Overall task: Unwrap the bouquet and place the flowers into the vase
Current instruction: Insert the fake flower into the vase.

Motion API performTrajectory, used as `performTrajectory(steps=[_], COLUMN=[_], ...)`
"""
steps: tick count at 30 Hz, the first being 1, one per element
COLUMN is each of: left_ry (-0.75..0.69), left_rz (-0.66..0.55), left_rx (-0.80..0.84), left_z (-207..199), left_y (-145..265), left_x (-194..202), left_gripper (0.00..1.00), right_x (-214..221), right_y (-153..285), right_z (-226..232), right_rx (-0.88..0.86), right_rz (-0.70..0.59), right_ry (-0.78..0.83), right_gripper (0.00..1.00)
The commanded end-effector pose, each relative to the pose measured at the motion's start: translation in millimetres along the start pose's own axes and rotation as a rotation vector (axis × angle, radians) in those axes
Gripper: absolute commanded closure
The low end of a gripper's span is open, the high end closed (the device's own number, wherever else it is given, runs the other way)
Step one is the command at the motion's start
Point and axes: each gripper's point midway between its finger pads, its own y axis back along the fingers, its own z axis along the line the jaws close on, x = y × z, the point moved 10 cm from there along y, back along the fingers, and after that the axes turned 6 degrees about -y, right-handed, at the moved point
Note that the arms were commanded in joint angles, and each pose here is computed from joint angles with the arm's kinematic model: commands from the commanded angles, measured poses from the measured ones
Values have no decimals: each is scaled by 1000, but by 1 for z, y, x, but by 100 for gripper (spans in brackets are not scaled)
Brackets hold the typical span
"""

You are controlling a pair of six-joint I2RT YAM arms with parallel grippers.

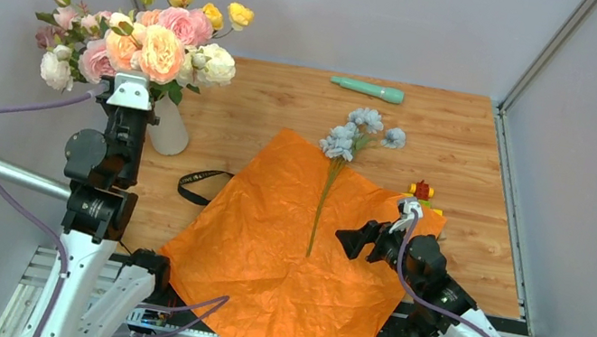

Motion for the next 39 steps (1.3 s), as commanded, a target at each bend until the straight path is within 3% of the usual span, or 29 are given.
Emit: performTrajectory(steps=[1,33,39], left_ry=[55,134,136], left_rz=[-19,166,170], left_rx=[2,7,-4], left_z=[-3,-18,-16], left_y=[-6,-14,-12], left_x=[6,84,84], left_gripper=[100,100,94], right_x=[-5,-1,0], right_y=[0,-1,-1], right_z=[5,4,4], right_rx=[-39,-51,-51], right_rz=[-24,-8,-8], right_ry=[3,-10,-12], right_gripper=[9,9,9])
